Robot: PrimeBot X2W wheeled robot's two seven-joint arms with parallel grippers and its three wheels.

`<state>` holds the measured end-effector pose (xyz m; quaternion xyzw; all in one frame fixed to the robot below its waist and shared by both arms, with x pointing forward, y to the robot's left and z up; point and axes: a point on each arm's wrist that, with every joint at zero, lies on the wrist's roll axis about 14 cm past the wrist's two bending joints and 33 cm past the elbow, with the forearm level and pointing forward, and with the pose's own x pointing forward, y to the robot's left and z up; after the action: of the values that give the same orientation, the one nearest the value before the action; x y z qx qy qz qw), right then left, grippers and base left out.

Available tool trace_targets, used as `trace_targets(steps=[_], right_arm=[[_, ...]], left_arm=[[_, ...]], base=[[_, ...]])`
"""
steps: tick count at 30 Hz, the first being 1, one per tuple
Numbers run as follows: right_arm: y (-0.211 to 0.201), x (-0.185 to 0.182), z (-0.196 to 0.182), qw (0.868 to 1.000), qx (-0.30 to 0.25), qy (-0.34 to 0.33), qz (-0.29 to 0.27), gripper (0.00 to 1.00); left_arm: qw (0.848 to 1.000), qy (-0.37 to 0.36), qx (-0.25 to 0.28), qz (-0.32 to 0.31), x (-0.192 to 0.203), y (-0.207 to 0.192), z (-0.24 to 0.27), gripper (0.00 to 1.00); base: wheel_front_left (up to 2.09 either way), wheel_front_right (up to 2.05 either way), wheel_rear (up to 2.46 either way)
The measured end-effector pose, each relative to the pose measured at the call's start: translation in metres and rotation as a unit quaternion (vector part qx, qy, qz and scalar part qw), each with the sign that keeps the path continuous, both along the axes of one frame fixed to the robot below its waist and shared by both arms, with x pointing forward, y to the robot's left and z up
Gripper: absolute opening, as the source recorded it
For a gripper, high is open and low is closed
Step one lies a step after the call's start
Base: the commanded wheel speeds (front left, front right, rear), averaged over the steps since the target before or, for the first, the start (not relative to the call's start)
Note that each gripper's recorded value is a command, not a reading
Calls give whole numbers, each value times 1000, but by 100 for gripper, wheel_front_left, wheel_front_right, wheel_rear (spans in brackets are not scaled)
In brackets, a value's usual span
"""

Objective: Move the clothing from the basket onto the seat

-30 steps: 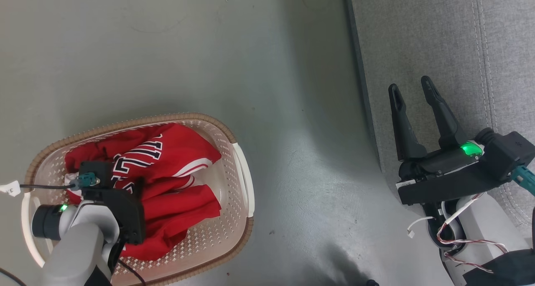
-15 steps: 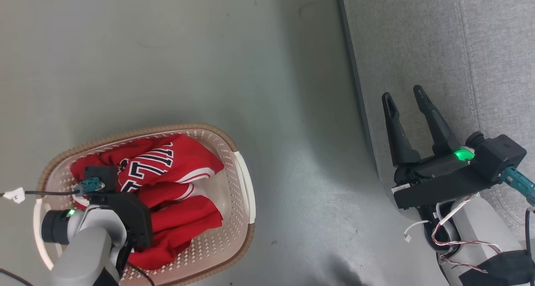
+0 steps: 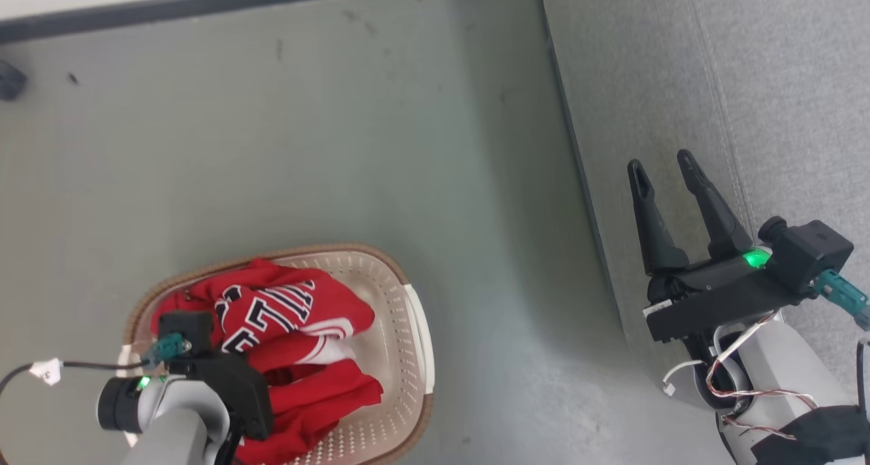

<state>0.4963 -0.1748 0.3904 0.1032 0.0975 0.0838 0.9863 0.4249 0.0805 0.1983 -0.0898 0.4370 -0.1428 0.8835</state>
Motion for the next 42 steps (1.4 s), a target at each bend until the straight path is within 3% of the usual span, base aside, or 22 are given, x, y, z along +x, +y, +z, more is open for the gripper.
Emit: trace_targets(steps=[12,22,30,42], right_arm=[[12,-13,38,999,26,-27,8,100],[32,-30,69,997,28,-56,42,100],[55,-55,94,993,41,-78,73,100],[80,-87,117,987,41,-103,115,100]], left_arm=[[995,-98,-10,17,9,13,71,0],[979,-193,-49,46,22,13,143,0],[952,-288,-87,59,26,13,218,0],[899,-417,-136,15,21,-7,322,0]], base=[[0,0,0],[0,0,0],[0,0,0],[0,0,0]])
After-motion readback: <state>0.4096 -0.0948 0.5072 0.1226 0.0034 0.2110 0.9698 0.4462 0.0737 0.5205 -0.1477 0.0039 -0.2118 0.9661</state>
